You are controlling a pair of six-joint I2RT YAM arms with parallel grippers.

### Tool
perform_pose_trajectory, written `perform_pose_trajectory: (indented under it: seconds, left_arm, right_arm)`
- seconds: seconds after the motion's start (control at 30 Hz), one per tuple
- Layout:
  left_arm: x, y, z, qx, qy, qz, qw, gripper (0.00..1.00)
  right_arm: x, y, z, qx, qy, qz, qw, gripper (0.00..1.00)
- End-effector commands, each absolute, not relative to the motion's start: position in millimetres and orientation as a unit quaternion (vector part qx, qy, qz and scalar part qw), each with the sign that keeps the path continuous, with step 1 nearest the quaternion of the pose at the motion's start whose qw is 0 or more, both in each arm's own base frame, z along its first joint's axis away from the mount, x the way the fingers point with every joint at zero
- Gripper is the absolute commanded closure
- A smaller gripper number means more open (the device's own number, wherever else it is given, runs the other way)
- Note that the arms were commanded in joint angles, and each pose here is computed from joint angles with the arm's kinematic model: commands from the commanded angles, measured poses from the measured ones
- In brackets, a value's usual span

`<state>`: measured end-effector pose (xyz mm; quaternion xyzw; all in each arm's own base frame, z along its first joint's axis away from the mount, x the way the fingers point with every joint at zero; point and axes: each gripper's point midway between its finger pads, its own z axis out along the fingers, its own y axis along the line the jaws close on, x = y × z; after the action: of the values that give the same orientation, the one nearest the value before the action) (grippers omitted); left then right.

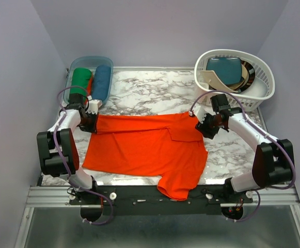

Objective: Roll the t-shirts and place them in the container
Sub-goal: Fold the T-shirt at the center of the board.

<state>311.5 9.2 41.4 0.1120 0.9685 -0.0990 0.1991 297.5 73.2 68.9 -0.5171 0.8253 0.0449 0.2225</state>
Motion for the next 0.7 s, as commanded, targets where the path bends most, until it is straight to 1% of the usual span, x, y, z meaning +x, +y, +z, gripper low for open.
perform_pose_trajectory:
  seconds: [0.0,0.17,0.27,0.37,0.67]
  left_arm:
    - [317.9,23.6,69.7,0.145,0.961,-0.079,0.223,1.0]
    - [320.3,27.6,73.3,0.162,0.96,-0.07,0.219,1.0]
    - [319.9,29.3,69.7,0.163,0.961,-0.066,0.215,1.0]
    - [317.3,27.7,65.2,0.158,0.963,-0.072,0.207,1.0]
    - [316.6,26.2,63.4,0.148,0.964,-0.076,0.206,1.0]
  right_arm:
    - [293.0,87.1,72.8,-0.555,0.798,0.08,0.22,0.37]
    - [285.2,98.0,78.0,-0.582,0.776,0.11,0.216,0.35]
    - [285.6,102.7,79.8,-0.613,0.748,0.103,0.231,0.34]
    - [281.4,107.9,74.7,-0.647,0.719,0.104,0.23,0.34]
    - [281.3,119.0,56.9,-0.725,0.65,0.09,0.208,0.34]
